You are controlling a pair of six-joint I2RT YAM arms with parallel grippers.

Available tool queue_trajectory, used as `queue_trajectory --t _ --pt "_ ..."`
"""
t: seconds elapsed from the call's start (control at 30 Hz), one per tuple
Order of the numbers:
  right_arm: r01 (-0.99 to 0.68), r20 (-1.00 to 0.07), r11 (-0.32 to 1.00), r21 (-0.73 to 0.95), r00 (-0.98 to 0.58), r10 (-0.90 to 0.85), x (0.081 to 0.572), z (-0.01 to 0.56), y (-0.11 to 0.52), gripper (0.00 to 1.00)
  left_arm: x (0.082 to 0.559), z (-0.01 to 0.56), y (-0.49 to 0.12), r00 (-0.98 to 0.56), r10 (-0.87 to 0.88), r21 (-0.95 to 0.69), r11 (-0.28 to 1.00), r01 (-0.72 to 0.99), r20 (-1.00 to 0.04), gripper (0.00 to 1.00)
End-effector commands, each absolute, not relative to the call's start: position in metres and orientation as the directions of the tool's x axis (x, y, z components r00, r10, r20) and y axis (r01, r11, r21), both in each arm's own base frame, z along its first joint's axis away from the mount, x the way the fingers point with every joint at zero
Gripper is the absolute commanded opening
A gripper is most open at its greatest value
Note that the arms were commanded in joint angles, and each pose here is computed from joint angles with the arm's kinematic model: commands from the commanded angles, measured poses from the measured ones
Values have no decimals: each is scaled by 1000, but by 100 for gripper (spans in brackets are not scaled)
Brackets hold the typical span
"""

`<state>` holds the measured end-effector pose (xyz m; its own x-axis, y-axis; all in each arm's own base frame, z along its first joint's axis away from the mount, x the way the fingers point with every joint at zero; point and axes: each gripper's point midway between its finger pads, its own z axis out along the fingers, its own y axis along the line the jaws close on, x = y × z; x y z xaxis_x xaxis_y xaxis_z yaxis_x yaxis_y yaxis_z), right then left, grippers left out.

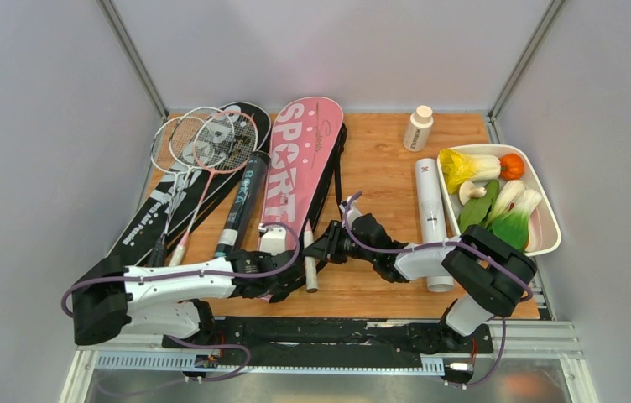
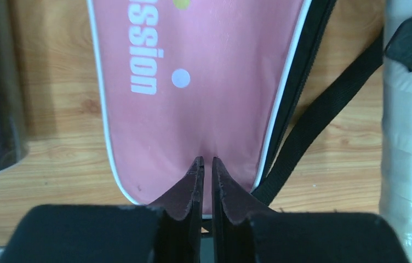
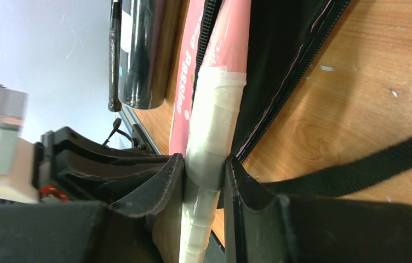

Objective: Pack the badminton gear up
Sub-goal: Adjust the racket bag at the center of the board.

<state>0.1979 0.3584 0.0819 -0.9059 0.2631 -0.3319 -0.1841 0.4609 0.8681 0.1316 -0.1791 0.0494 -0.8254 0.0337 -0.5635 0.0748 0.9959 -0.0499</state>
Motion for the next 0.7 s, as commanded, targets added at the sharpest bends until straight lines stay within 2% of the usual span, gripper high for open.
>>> queue_trajectory --t 0.0,0.2,0.67 --pt "-296 -413 377 877 -867 280 205 111 369 0 118 37 -203 -865 64 -117 983 140 -498 13" --pt "-282 -404 381 880 -868 290 206 110 369 0 94 38 -229 -882 64 -248 948 200 -467 10" --pt "-252 -397 407 878 -858 327 212 101 364 0 67 28 -239 -879 110 -275 925 261 -464 9"
